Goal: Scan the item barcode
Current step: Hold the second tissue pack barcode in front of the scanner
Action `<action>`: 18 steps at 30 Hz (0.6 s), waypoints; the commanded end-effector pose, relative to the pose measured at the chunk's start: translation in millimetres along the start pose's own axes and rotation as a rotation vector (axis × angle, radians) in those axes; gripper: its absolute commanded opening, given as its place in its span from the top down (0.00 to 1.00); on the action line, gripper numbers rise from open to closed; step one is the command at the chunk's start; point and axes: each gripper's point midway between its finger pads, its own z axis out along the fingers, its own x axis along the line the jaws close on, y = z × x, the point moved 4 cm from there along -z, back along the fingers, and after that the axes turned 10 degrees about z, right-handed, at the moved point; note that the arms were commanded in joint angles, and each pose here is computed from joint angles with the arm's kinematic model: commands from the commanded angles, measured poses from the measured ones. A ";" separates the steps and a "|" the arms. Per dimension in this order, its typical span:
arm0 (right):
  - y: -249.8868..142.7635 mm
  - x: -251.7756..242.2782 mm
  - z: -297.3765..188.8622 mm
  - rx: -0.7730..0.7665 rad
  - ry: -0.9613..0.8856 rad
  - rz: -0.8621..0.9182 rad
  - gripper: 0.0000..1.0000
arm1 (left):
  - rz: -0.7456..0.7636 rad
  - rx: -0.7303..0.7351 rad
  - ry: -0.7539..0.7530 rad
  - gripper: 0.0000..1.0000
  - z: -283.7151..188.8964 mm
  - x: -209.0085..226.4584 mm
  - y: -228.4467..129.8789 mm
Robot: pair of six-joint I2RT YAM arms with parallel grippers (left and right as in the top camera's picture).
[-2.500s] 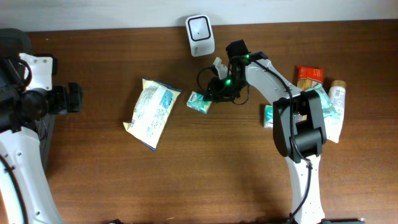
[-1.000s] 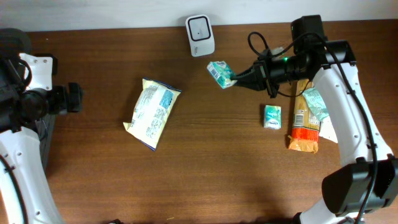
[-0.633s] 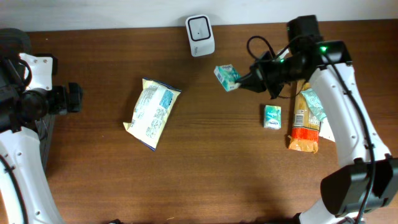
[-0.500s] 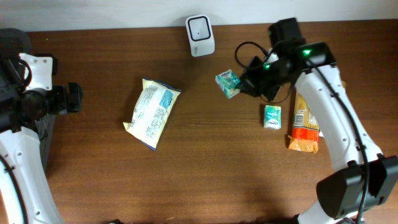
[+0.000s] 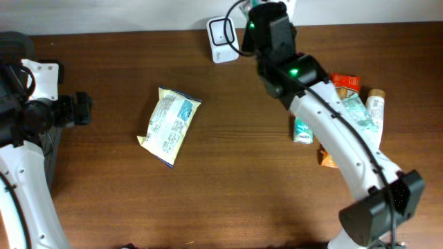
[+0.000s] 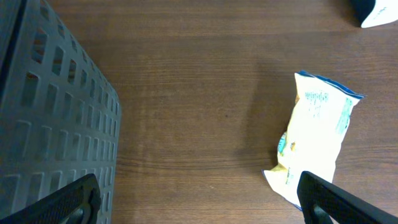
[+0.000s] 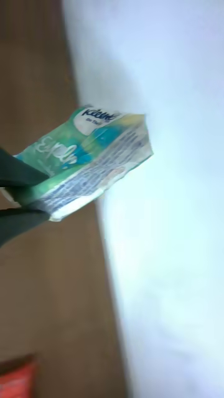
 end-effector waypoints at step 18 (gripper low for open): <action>-156.2 38.1 173.8 -0.125 0.141 -0.277 0.96 | 0.018 -0.020 0.001 0.01 -4.5 0.6 4.1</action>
